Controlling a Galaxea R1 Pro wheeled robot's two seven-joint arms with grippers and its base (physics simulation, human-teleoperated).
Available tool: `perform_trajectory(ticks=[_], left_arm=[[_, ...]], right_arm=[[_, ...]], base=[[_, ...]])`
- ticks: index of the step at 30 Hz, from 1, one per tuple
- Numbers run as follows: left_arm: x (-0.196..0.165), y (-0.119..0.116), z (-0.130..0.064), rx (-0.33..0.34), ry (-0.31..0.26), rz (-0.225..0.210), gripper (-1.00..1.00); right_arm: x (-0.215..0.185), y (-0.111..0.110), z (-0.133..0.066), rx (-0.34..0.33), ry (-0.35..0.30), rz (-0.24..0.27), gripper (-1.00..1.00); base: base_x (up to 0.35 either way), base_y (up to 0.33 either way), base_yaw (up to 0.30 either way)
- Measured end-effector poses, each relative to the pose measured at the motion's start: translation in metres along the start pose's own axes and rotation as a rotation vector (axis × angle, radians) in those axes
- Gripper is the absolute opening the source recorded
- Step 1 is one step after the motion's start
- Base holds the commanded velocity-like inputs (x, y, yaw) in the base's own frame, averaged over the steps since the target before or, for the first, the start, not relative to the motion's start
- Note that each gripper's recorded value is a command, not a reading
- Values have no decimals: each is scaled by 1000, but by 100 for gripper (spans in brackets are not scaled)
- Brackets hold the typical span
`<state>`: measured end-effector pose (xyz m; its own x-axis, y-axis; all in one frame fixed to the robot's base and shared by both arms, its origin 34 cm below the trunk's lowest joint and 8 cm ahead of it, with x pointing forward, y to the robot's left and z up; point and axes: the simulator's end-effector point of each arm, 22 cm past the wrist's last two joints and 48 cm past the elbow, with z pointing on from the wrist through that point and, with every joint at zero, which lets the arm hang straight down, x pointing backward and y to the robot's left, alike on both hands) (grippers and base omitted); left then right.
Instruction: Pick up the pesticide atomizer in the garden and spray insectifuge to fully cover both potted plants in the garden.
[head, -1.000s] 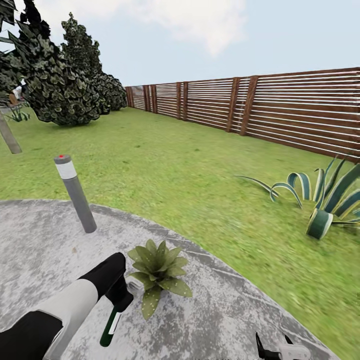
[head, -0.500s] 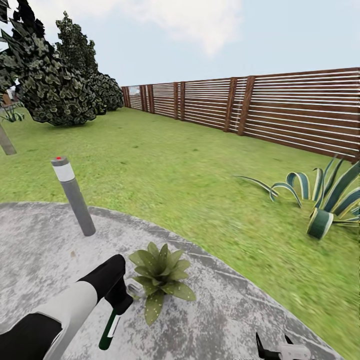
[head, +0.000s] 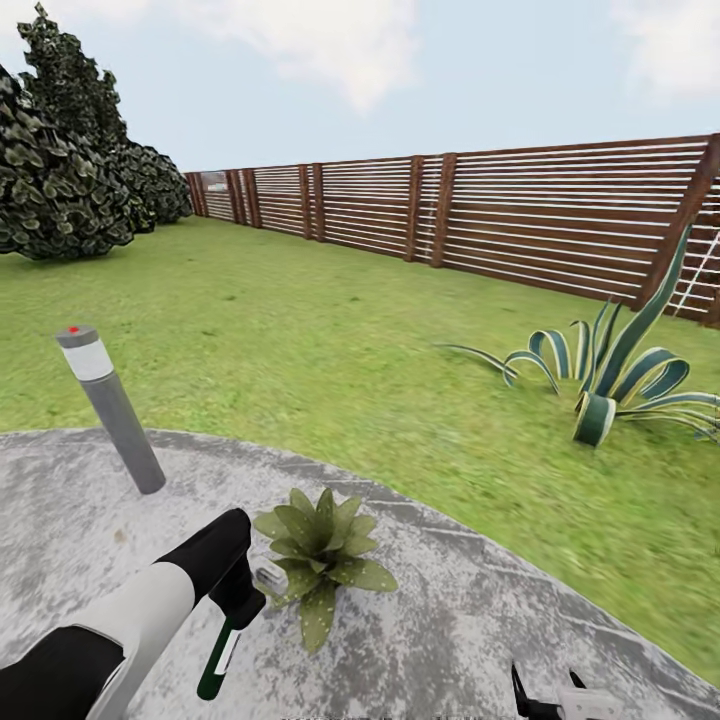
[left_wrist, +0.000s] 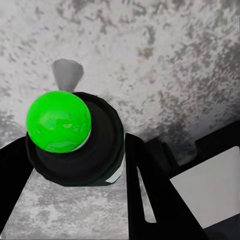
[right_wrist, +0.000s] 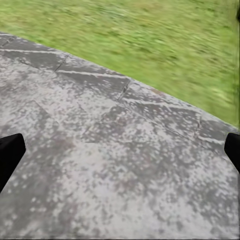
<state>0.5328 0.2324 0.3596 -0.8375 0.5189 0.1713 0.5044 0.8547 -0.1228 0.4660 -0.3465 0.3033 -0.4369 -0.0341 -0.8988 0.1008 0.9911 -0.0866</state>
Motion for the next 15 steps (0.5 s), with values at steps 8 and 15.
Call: perform_trajectory(ticks=[8,15], left_arm=[[1,1,0,0,1,-2,-100],[1,0,0,-1,2,2,-100]], right_arm=[[0,0,0,0,0,0,100],[0,1,0,-1,-1,1,100]], base=[[-9,318,-296],[0,210,-78]])
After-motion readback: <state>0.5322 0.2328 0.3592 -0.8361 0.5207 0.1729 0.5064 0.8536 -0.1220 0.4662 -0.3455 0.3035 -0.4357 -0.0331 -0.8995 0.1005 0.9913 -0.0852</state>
